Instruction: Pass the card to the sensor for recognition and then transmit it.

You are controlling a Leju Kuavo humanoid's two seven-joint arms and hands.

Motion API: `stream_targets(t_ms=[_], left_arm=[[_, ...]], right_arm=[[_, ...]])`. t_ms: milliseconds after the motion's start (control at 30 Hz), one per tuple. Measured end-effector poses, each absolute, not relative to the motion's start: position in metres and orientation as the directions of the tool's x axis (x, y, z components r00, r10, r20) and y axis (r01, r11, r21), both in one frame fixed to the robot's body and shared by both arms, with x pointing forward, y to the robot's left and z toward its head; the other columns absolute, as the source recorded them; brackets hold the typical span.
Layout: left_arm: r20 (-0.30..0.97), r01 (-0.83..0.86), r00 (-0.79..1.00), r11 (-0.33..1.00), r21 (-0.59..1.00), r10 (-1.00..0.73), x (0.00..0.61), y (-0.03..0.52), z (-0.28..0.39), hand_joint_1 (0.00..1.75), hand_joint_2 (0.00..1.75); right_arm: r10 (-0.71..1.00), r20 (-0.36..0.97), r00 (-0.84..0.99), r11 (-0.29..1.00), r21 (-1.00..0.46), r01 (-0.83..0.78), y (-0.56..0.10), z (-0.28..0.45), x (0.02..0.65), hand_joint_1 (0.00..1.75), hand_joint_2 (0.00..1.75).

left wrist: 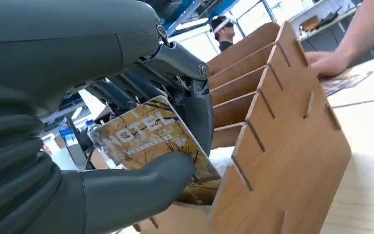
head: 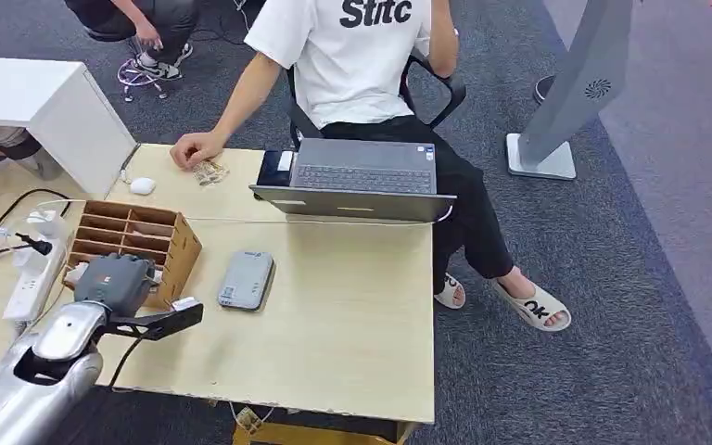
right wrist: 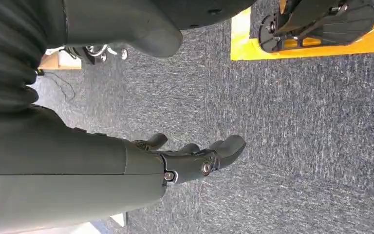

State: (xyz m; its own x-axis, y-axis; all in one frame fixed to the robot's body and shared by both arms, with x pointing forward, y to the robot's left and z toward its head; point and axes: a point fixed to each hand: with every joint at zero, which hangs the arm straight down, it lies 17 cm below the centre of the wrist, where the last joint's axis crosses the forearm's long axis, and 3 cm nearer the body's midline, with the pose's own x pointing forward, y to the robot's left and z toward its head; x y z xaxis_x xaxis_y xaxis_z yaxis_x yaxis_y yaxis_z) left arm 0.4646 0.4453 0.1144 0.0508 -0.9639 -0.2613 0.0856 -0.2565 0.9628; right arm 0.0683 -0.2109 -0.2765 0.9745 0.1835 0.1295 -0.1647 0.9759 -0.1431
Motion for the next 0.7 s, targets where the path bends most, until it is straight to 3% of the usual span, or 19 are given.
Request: stream_targets(t_ms=[367,700], left_arm=[[-0.242,0.042,0.061,-0.24,0.97,-0.968,0.468,0.436,0.119,1.75,1.75],[-0.085,-0.265,0.057,-0.097,0.959,-0.995,0.472,0.415,0.194,1.75,1.75]], right_arm=[[0.186,0.129,0.974,0.975,-0.145,-0.167,-0.211,-0.276,0.068,0.0,1.75],[0.192,0.132,0.972,0.973,-0.154,-0.171,-0.213,-0.276,0.068,0.0,1.75]])
